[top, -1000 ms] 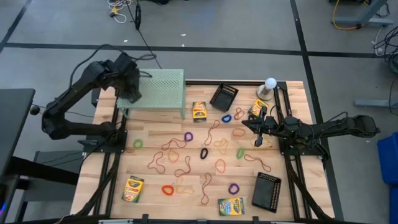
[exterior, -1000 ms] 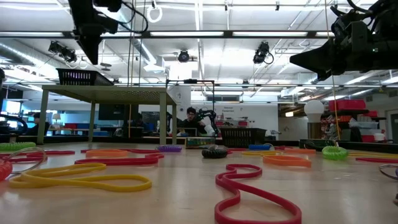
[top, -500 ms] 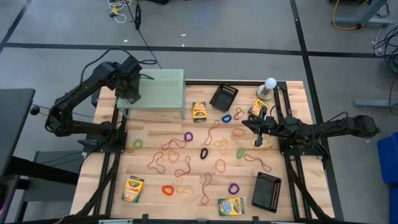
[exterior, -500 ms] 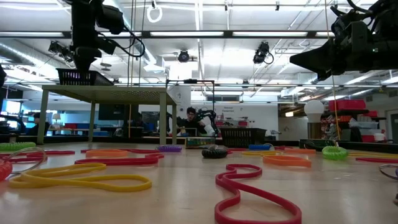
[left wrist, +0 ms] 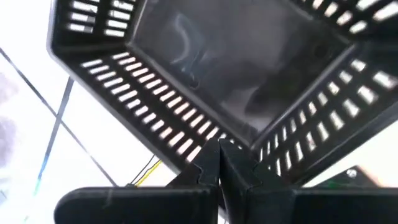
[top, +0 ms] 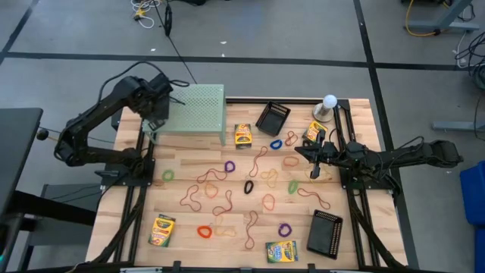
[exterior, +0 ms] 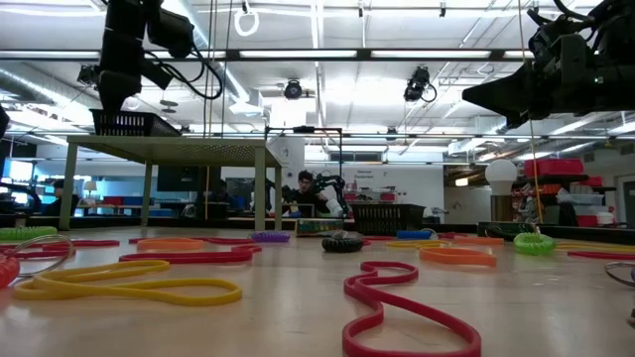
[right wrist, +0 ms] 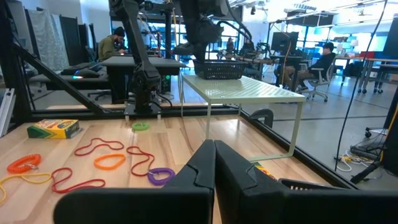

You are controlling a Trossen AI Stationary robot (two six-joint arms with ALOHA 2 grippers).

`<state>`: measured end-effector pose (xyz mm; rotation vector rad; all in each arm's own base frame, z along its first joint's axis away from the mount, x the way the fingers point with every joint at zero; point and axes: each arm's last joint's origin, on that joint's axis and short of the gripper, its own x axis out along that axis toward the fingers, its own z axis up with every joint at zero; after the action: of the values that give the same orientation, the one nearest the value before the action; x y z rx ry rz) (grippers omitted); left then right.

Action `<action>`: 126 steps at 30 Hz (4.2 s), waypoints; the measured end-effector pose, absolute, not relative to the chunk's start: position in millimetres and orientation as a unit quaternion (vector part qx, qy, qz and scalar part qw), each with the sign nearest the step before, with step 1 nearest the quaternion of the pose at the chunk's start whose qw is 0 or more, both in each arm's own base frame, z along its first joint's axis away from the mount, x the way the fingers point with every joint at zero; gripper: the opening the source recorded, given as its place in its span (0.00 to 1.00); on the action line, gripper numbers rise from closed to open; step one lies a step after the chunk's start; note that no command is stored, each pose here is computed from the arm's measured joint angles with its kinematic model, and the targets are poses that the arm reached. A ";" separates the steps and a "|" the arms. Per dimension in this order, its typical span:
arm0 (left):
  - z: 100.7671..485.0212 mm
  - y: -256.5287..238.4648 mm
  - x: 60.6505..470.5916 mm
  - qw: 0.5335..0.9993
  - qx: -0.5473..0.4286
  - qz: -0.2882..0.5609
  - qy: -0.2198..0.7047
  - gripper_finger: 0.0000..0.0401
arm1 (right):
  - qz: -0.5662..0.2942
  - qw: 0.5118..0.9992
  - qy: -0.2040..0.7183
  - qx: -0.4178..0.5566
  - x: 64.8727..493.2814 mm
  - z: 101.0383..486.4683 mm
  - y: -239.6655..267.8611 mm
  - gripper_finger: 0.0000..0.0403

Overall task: Pick & Place Office Desk Supplies
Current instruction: Put the black bin on the shelf

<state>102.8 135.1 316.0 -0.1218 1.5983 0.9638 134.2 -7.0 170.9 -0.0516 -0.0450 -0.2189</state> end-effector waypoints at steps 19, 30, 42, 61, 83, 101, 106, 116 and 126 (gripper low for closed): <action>339.4 116.3 99.5 0.704 -0.072 0.453 0.543 0.02 | -0.109 0.993 -0.022 -0.026 134.1 170.8 -7.1 0.01; 331.2 133.1 110.0 0.714 -0.145 0.446 0.520 0.01 | -0.109 0.993 -0.023 -0.026 134.1 170.9 -7.1 0.01; 326.3 120.6 106.6 0.705 -0.158 0.383 0.576 0.01 | -0.109 0.993 -0.023 -0.026 134.1 171.0 -7.0 0.01; 344.8 136.3 124.5 0.801 -0.144 0.410 0.412 0.01 | -0.109 0.993 -0.027 -0.025 134.1 171.8 -7.1 0.01; 318.5 175.7 154.8 0.728 -0.081 0.463 0.499 0.02 | -0.109 0.993 -0.027 -0.025 134.1 171.7 -7.1 0.01; 311.7 73.7 193.8 0.934 -0.007 0.317 0.162 0.02 | -0.120 0.992 -0.028 -0.012 133.9 171.7 -7.7 0.01; 274.0 56.1 217.6 0.971 -0.073 0.211 0.082 0.05 | -0.120 0.992 -0.030 -0.004 133.9 171.9 -7.7 0.01; 247.5 42.7 251.9 0.984 -0.016 0.164 0.070 0.02 | -0.144 0.986 0.083 0.032 142.9 181.7 -8.9 0.01; 256.4 42.4 255.6 0.987 0.009 0.163 0.017 0.05 | -0.141 0.923 0.350 0.078 141.8 215.4 9.6 0.02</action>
<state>255.6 42.4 256.4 0.0173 0.0332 0.3266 141.8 9.6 215.4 0.1604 0.7195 -0.2890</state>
